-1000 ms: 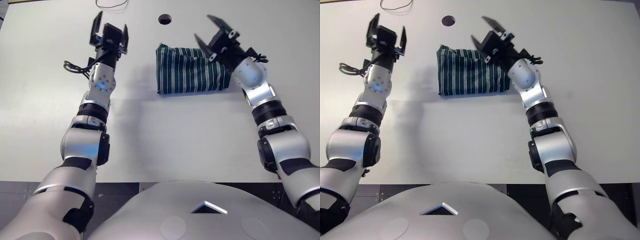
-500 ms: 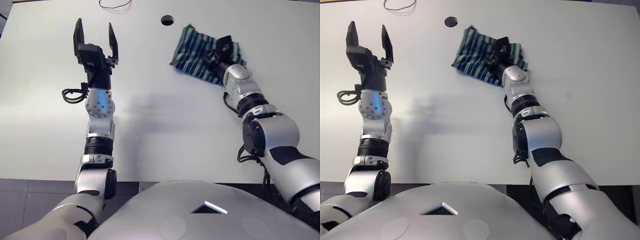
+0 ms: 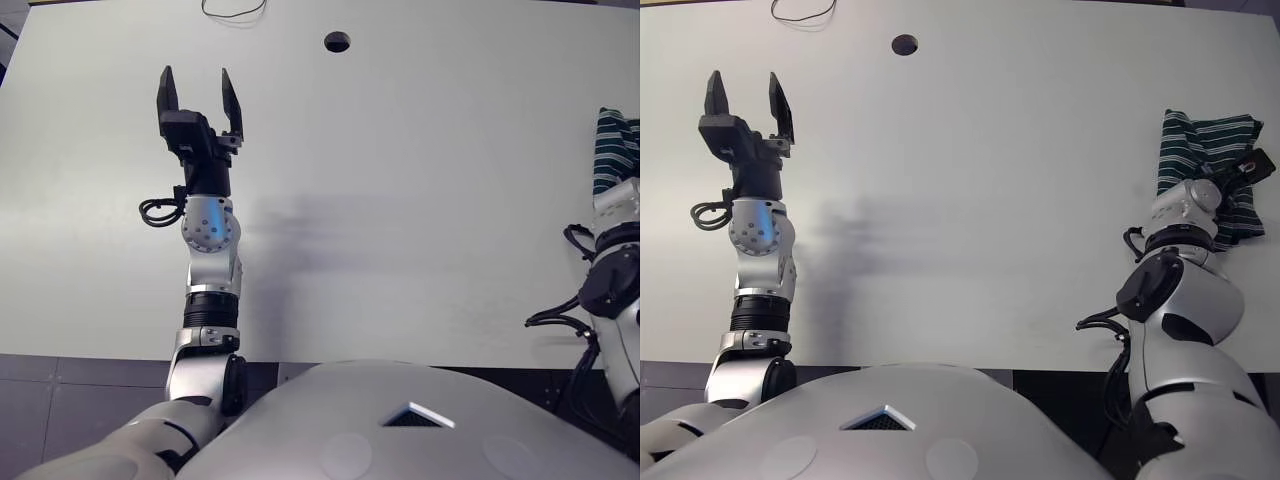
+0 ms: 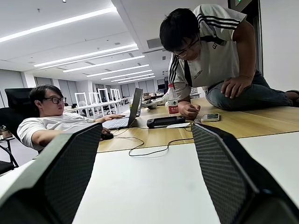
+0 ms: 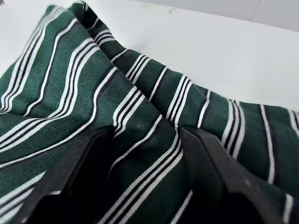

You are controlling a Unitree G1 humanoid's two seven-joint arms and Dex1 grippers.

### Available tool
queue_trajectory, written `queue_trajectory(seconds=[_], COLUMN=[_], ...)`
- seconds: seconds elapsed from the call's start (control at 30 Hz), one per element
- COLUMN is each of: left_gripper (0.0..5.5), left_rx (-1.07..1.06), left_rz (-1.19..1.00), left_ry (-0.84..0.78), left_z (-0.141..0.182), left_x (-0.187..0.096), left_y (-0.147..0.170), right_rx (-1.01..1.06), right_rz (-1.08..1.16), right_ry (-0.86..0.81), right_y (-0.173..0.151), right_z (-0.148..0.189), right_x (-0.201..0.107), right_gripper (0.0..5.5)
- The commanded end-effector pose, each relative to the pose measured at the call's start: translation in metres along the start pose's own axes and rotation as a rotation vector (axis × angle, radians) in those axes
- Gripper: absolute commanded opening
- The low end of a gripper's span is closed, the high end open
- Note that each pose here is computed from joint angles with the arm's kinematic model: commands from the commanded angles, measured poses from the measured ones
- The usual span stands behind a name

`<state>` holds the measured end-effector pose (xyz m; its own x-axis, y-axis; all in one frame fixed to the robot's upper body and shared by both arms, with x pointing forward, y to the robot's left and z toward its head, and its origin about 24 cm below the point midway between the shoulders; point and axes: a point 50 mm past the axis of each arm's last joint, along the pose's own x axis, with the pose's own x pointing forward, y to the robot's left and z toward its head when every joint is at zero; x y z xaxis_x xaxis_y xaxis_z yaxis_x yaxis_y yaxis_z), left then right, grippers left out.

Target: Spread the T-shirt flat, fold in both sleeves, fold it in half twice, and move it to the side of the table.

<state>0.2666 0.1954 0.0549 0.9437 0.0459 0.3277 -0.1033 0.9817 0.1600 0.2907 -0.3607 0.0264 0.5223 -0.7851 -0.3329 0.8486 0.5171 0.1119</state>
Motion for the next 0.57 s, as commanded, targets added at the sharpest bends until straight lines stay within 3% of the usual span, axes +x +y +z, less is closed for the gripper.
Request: queue_trajectory(seconds=[0.03,0.1,0.17,0.23,0.43,0.5,0.57], left_gripper=[3.54,3.54,3.54,3.54,3.54,3.82,4.18], left_rx=[-0.06,-0.073,-0.081,-0.085,-0.126,-0.133,-0.14], left_rz=[0.04,0.056,0.056,0.064,0.002,-0.006,0.014], left_ry=[-0.061,-0.08,-0.089,-0.081,-0.016,-0.011,-0.011], left_z=[0.006,0.009,0.01,0.008,-0.004,-0.006,-0.007], left_x=[-0.003,-0.007,-0.011,-0.016,-0.029,-0.028,-0.028], left_y=[-0.019,-0.031,-0.044,-0.053,-0.084,-0.085,-0.083], right_rx=[-0.053,-0.117,-0.193,-0.233,-0.297,-0.311,-0.305], right_rz=[0.567,0.864,1.041,1.106,1.151,1.151,1.126], right_ry=[-0.587,-0.751,-0.759,-0.706,-0.583,-0.59,-0.601], right_y=[0.086,0.113,0.122,0.124,0.12,0.118,0.116], right_z=[0.028,0.004,-0.031,-0.059,-0.098,-0.099,-0.096], right_x=[-0.067,-0.13,-0.175,-0.202,-0.231,-0.232,-0.23], right_gripper=[2.63,2.63,2.63,2.63,2.63,2.63,2.99])
